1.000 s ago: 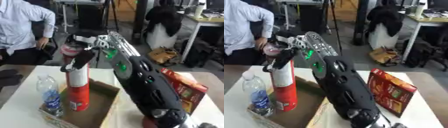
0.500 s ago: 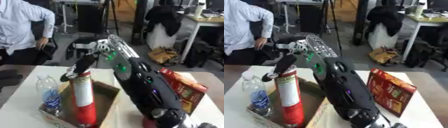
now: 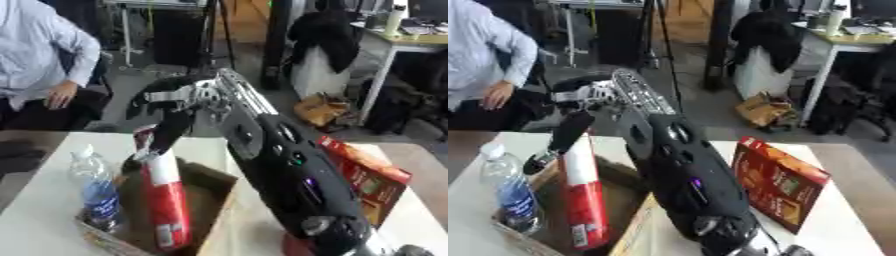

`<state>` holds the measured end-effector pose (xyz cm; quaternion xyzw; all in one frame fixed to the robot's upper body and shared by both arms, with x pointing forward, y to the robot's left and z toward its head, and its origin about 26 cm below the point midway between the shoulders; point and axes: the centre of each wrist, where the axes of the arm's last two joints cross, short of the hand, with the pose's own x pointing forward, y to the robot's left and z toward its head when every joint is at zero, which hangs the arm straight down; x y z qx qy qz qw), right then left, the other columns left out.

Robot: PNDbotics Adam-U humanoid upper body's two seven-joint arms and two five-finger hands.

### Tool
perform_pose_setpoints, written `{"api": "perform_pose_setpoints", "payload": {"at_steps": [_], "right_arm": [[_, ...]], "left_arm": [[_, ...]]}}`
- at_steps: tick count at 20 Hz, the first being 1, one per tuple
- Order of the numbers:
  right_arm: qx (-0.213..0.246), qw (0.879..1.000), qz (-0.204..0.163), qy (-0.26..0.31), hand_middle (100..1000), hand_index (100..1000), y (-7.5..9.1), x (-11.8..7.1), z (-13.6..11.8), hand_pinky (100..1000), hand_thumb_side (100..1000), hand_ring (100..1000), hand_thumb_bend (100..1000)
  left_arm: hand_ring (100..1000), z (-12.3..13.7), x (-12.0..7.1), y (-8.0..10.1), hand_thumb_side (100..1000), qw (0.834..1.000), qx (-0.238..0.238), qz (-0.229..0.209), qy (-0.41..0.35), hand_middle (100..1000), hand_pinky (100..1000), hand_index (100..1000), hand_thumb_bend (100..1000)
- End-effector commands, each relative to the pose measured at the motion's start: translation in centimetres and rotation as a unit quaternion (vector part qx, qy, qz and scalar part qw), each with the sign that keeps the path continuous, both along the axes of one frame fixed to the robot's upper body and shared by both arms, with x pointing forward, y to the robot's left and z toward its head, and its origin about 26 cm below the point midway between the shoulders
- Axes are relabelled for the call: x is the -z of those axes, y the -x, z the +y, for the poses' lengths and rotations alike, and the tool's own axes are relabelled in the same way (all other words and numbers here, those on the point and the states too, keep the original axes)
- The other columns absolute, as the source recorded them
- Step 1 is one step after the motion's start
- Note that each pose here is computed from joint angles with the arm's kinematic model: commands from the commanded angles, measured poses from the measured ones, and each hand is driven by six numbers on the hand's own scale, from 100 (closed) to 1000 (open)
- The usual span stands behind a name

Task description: Pick up objects on the table and place them in the box.

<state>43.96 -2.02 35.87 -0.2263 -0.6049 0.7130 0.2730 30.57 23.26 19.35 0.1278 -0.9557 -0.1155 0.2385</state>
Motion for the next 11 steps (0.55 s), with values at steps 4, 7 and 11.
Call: {"api": "perform_pose_setpoints", "payload": {"at_steps": [4,7,11], "right_arm": [[-0.004,1.0,-0.025,-0.016,912,899,0.6,-2.1,-0.6,812,592,907,749],[-0.009,0.998,-0.04,-0.038,916,905,1.0,-3.0,-1.0,816,616,912,743],[-0.017,0.995,-0.069,-0.075,916,906,1.8,-4.5,-1.6,816,635,913,741]], "left_arm": [[740,-0.1,-0.7,0.2,1000,1.0,0.005,-0.012,-0.005,747,874,711,100],[741,-0.1,-0.7,0.2,1000,1.0,0.005,-0.011,-0.006,748,874,711,100],[740,-0.1,-0.7,0.2,1000,1.0,0.006,-0.01,-0.007,748,874,711,100]]}}
